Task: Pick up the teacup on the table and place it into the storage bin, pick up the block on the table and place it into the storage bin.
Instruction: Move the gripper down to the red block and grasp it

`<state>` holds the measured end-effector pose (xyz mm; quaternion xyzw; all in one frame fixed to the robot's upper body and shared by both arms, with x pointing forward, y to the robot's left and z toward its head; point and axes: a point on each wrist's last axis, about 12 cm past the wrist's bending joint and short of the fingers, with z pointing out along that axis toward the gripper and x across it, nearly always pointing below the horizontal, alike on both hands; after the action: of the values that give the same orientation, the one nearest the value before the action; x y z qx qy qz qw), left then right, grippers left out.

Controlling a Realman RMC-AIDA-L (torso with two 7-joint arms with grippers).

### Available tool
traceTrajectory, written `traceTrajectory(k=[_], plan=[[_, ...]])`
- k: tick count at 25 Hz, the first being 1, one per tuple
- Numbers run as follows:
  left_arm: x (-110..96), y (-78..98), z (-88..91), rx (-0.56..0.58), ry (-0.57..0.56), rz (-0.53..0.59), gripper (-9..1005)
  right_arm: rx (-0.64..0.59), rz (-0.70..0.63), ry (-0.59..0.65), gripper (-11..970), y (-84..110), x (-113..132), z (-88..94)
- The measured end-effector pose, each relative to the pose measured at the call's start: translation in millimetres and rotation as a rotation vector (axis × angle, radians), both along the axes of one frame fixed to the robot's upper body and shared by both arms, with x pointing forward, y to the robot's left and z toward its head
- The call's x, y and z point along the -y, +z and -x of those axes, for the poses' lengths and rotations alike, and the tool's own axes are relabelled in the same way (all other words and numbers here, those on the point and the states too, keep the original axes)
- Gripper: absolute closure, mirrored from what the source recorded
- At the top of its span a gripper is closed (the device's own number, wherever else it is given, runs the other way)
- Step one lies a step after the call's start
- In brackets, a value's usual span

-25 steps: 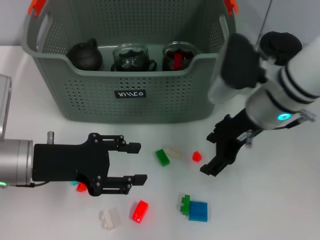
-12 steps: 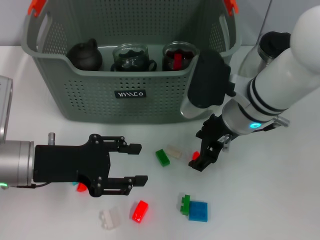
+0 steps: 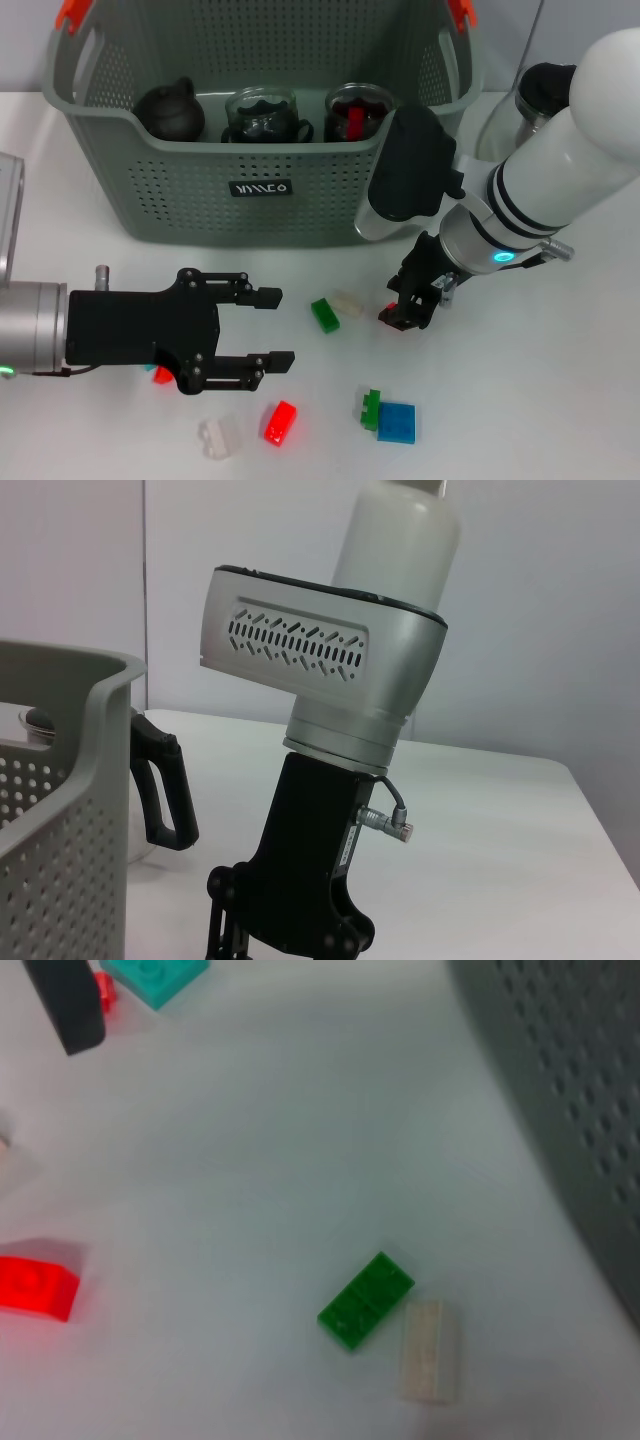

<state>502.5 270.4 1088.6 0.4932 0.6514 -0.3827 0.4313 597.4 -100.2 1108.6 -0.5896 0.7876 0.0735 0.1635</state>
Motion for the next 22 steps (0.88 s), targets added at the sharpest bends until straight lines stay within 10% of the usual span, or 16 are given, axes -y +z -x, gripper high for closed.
traceTrajectory(k=[12, 22], plan=[[-0.2, -0.4, -0.3, 0.000, 0.003, -0.004, 322, -0.016, 0.001, -0.005, 683, -2.2, -0.6, 1.0], [-0.5, -0.8, -0.2, -0.001, 0.005, -0.006, 321, -0.012, 0.005, -0.001, 673, -1.9, -1.4, 0.0]])
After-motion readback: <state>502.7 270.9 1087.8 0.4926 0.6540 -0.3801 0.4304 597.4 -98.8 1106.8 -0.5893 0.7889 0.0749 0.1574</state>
